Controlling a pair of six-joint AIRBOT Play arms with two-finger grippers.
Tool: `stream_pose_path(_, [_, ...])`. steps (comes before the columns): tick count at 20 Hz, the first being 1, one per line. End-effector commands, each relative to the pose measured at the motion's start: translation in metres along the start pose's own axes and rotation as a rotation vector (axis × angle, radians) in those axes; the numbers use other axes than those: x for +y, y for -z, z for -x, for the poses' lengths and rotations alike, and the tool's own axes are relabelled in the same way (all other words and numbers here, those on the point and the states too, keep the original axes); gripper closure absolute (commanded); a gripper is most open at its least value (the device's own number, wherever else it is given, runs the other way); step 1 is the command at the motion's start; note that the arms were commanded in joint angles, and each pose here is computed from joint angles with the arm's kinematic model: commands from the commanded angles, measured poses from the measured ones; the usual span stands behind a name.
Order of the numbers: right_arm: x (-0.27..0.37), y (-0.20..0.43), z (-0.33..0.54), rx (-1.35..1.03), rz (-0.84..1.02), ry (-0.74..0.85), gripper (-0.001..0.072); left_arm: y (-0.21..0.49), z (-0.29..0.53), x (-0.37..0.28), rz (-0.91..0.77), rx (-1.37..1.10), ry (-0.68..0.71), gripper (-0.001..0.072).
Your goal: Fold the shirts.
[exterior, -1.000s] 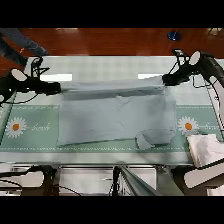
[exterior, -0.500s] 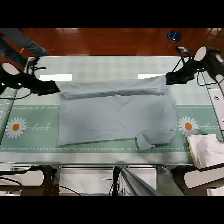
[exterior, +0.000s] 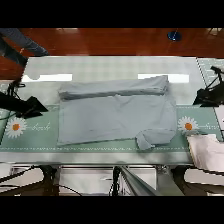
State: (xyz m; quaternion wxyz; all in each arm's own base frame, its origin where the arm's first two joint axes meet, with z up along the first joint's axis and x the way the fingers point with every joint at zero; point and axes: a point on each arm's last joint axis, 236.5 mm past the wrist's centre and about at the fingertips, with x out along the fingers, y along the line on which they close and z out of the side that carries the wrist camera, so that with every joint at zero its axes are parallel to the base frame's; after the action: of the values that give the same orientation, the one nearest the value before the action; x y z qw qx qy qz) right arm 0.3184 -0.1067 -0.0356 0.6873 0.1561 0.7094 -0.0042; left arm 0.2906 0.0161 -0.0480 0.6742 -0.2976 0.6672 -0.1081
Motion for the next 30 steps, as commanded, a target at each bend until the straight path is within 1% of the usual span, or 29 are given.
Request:
stream_pose_path(1, [0.007, 0.046, -0.032, 0.063, -0.070, -0.181, 0.0253, 0.057, -0.027, -0.016, 0.050, 0.082, 0.162, 0.0158])
stream_pose_path(4, [0.009, 0.047, -0.036, 0.047, -0.069, -0.188, 0.0253, 0.095, -0.040, 0.003, 0.081, 0.133, 0.104, 0.0158])
stream_pose_path(8, [0.020, 0.038, -0.031, 0.000, -0.065, -0.232, 0.0253, 0.111, -0.033, 0.019, 0.112, 0.073, 0.068, 0.0158])
stream_pose_path(10, [0.022, 0.037, -0.031, -0.002, -0.067, -0.239, 0.0253, 0.126, -0.034, 0.028, 0.113, 0.119, 0.033, 0.0158])
stream_pose_path(13, [0.022, 0.038, -0.031, 0.001, -0.067, -0.241, 0.0254, 0.137, -0.041, 0.031, 0.123, 0.148, 0.030, 0.0158])
stream_pose_path(17, [0.023, 0.040, -0.031, 0.009, -0.066, -0.244, 0.0258, 0.125, -0.051, 0.025, 0.146, 0.087, 0.063, 0.0159])
stream_pose_path(22, [0.024, 0.042, -0.030, 0.018, -0.065, -0.248, 0.0261, 0.105, -0.071, 0.004, 0.064, 0.042, 0.035, 0.0166])
stream_pose_path(26, [0.025, 0.043, -0.027, 0.018, -0.061, -0.248, 0.0262, 0.132, -0.104, -0.007, 0.050, 0.216, -0.009, 0.0169])
stream_pose_path(27, [0.025, 0.042, -0.024, 0.003, -0.058, -0.242, 0.0262, 0.140, -0.110, -0.008, 0.045, 0.258, -0.015, 0.0242])
stream_pose_path(28, [0.025, 0.040, -0.020, -0.018, -0.054, -0.234, 0.0263, 0.145, -0.116, -0.009, 0.044, 0.288, -0.021, 0.0526])
stream_pose_path(29, [0.025, 0.039, -0.015, -0.039, -0.049, -0.224, 0.0281, 0.146, -0.118, -0.009, 0.042, 0.298, -0.021, 0.0682])
stream_pose_path(30, [0.025, 0.036, -0.010, -0.064, -0.044, -0.214, 0.0292, 0.144, -0.119, -0.009, 0.040, 0.289, -0.023, 0.0683])
